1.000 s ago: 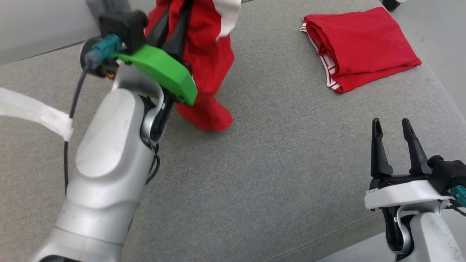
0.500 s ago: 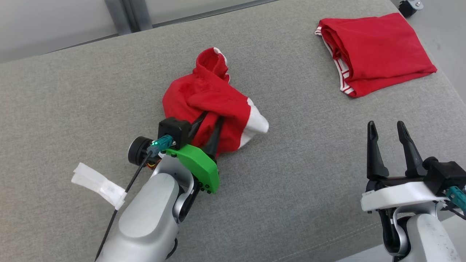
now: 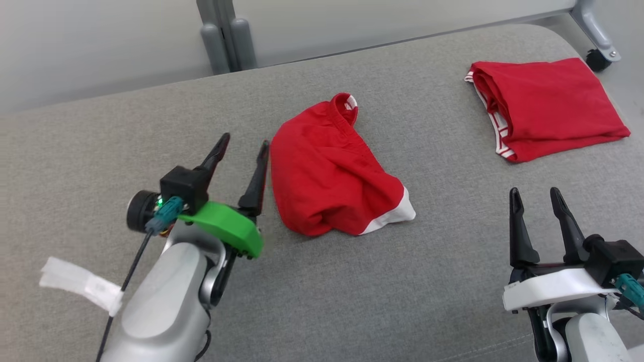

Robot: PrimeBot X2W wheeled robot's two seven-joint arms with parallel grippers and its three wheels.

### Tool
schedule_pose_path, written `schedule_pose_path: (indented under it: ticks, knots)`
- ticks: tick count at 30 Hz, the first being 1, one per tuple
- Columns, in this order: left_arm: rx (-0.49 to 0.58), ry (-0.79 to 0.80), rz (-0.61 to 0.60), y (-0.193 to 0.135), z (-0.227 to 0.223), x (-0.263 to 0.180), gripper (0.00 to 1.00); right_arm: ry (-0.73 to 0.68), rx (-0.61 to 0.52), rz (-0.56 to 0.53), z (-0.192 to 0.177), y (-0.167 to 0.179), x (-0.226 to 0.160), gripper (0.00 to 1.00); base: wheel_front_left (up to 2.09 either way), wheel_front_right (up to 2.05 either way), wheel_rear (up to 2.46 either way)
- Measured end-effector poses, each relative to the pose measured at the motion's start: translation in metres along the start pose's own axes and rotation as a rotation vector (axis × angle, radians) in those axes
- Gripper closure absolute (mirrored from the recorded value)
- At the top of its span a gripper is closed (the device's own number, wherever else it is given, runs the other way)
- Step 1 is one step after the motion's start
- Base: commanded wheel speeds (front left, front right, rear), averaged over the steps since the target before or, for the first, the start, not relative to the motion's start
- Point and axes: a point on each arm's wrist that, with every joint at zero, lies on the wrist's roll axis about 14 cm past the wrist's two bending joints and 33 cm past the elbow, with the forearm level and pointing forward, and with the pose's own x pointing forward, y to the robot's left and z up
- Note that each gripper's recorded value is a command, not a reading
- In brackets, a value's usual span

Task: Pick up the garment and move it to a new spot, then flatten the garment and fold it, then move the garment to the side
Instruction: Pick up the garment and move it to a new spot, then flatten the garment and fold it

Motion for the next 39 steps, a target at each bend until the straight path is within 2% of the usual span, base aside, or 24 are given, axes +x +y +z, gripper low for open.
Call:
schedule_pose_path:
  ticks: [9,16,23,39]
  knots:
    - [0.043,-0.074,0.256,0.075,0.024,-0.066,0.00,-0.014,0.008,0.072,0.004,0.020,0.001,0.00,0.00,0.00,0.00]
    - [0.047,-0.108,0.431,0.114,0.031,-0.125,0.00,-0.018,0.017,0.127,0.005,0.038,0.003,0.00,0.00,0.00,0.00]
    - [0.052,-0.083,0.496,0.120,0.019,-0.167,0.00,-0.018,0.017,0.159,0.005,0.047,0.000,0.00,0.00,0.00,0.00]
    - [0.015,-0.074,0.494,0.108,0.005,-0.178,0.00,0.015,0.010,0.161,-0.005,0.045,-0.007,0.00,0.00,0.00,0.00]
